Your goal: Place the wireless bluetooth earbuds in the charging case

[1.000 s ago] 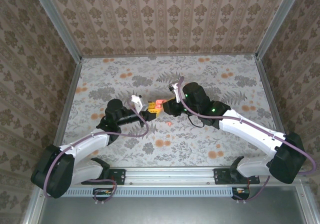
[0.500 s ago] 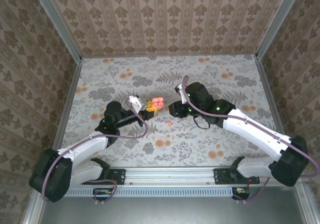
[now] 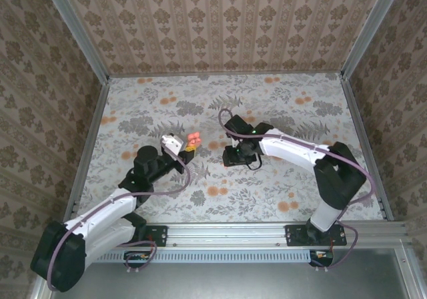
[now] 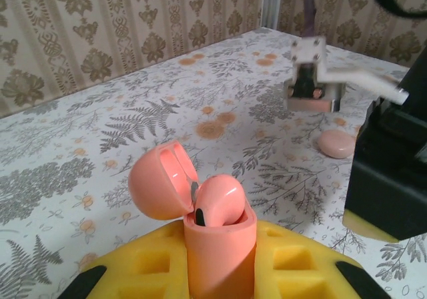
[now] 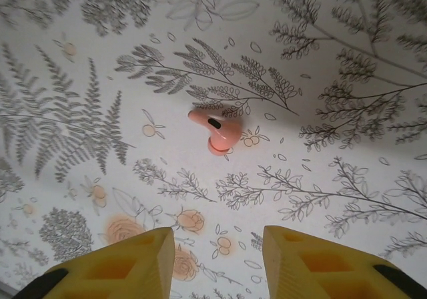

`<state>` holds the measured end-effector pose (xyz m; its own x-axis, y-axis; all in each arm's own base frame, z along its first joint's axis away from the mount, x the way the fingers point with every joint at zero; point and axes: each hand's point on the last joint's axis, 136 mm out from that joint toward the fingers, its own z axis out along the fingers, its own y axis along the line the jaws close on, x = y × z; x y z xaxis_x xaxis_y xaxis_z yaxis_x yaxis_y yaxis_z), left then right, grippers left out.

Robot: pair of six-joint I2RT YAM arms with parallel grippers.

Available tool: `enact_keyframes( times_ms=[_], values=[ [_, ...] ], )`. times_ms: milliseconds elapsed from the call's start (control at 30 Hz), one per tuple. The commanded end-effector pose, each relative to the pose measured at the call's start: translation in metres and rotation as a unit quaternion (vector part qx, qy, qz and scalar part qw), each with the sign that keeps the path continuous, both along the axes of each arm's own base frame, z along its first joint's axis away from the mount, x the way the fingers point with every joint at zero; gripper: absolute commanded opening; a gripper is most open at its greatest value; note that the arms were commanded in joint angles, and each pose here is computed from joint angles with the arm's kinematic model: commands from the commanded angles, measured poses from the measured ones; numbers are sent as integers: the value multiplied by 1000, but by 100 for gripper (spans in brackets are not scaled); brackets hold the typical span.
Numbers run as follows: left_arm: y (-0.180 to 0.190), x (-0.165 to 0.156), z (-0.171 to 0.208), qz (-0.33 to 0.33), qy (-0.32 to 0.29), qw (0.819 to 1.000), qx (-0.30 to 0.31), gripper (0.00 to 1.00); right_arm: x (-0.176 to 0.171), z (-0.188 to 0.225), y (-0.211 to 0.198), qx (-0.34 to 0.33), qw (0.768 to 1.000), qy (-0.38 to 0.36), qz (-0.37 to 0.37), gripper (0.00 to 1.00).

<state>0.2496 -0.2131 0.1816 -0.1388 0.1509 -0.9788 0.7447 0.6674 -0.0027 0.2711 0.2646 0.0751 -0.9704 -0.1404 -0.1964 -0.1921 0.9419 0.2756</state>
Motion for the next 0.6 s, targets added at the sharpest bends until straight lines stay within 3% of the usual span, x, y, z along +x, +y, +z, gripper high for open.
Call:
enact_keyframes(
  times_ms=[0,567],
  values=[
    [10,1,-3,22,1,1000,6,8,-2,-6,12,6,1000,30,1,40],
    [17,-1,-1,30,-4,1000,5,8,4,-44,26,-8,997,69,19,39]
  ],
)
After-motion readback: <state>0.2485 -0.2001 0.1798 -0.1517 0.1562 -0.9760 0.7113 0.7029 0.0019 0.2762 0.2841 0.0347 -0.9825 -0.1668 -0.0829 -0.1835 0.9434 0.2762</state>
